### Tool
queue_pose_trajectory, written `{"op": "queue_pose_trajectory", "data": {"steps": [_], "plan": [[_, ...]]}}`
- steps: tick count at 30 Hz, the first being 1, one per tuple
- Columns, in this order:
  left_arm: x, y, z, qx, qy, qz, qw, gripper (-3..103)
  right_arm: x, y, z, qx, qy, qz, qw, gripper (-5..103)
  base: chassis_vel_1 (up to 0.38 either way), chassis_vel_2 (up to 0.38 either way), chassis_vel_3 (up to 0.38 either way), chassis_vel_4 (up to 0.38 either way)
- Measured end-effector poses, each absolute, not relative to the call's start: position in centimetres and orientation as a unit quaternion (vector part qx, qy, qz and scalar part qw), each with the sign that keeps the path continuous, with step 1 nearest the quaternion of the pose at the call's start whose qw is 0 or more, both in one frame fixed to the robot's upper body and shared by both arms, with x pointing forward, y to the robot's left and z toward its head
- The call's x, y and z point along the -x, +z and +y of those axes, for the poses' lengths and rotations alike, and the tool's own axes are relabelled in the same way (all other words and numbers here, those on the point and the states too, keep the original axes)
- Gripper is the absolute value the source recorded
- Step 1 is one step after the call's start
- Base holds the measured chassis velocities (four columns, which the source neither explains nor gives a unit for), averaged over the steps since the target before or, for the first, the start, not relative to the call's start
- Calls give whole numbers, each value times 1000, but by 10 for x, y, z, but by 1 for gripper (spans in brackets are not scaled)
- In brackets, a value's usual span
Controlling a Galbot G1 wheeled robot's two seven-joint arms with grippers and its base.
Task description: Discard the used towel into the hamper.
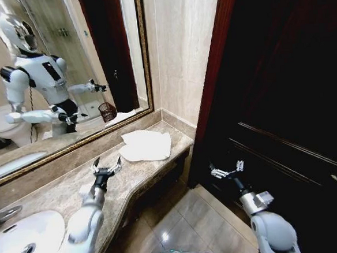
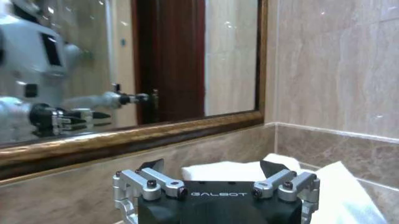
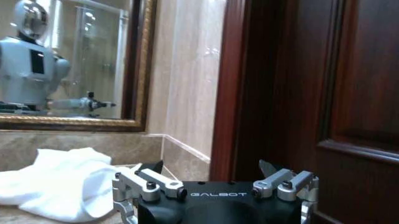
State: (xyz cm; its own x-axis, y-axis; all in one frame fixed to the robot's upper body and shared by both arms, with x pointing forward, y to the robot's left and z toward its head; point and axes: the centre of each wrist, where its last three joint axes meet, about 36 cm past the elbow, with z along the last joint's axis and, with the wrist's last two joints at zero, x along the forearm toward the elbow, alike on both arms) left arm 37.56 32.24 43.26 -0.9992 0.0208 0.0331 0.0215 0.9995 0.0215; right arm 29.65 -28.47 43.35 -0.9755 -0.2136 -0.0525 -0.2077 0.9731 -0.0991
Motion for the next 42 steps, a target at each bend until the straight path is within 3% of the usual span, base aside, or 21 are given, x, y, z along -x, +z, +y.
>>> {"op": "queue_pose_trajectory", "data": {"steps": [15, 20, 32, 42], "plan": [[-494, 438, 254, 75, -5, -995, 72, 100, -312, 415, -287, 100, -30, 995, 4, 100, 0, 0, 0, 0], [-525, 434, 221, 56, -7, -991, 125, 100, -313, 405, -295, 91, -29, 995, 2, 100, 0, 0, 0, 0], [-565, 435, 193, 33, -36, -983, 178, 100, -318, 402, -299, 81, -29, 996, 6, 100, 0, 0, 0, 0], [-569, 431, 192, 29, -28, -982, 186, 101, -314, 400, -302, 76, -33, 997, 6, 100, 0, 0, 0, 0]]}}
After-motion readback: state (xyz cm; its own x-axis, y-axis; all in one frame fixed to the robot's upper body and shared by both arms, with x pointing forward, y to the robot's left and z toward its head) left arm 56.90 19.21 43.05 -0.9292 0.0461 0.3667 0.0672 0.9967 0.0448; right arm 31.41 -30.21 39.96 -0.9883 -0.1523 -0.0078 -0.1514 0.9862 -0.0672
